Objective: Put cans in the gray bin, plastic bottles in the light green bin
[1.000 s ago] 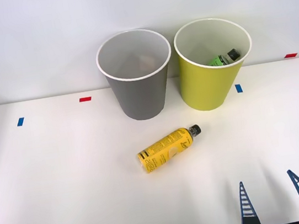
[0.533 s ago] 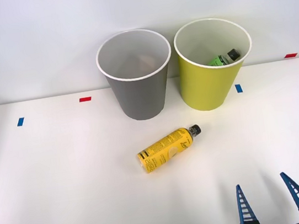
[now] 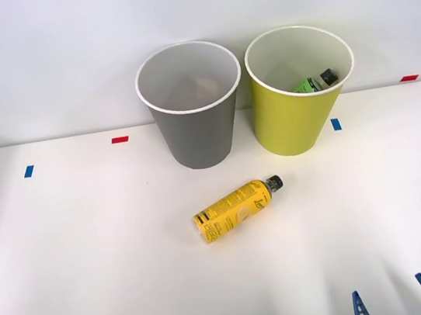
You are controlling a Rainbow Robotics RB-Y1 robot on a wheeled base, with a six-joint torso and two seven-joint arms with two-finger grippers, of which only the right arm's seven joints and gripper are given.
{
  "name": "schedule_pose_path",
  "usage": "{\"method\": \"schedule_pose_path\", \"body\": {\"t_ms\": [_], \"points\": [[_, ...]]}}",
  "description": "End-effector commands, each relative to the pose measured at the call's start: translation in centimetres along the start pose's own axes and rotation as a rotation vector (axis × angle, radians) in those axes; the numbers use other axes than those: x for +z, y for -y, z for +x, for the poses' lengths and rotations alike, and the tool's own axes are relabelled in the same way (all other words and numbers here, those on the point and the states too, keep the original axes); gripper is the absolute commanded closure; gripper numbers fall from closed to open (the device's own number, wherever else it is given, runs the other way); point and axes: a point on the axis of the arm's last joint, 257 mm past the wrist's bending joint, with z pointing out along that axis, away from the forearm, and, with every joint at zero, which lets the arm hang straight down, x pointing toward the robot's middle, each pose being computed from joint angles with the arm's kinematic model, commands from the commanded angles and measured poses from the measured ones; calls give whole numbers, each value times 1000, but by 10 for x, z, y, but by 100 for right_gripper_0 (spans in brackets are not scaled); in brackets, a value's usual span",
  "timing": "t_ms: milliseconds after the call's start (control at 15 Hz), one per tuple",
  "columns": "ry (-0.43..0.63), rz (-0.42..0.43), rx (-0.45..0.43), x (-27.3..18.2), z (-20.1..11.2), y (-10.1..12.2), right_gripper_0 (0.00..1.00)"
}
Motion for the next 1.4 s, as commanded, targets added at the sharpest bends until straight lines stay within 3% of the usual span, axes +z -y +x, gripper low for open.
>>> {"method": "schedule_pose_path", "body": {"t_ms": [67, 400, 867, 1400], "points": [[-25, -3, 13, -24, 2, -12, 0], [-18, 3, 29, -44, -5, -29, 0], [-3, 53, -21, -41, -7, -26, 0], [-5, 53, -24, -41, -6, -26, 0]]}}
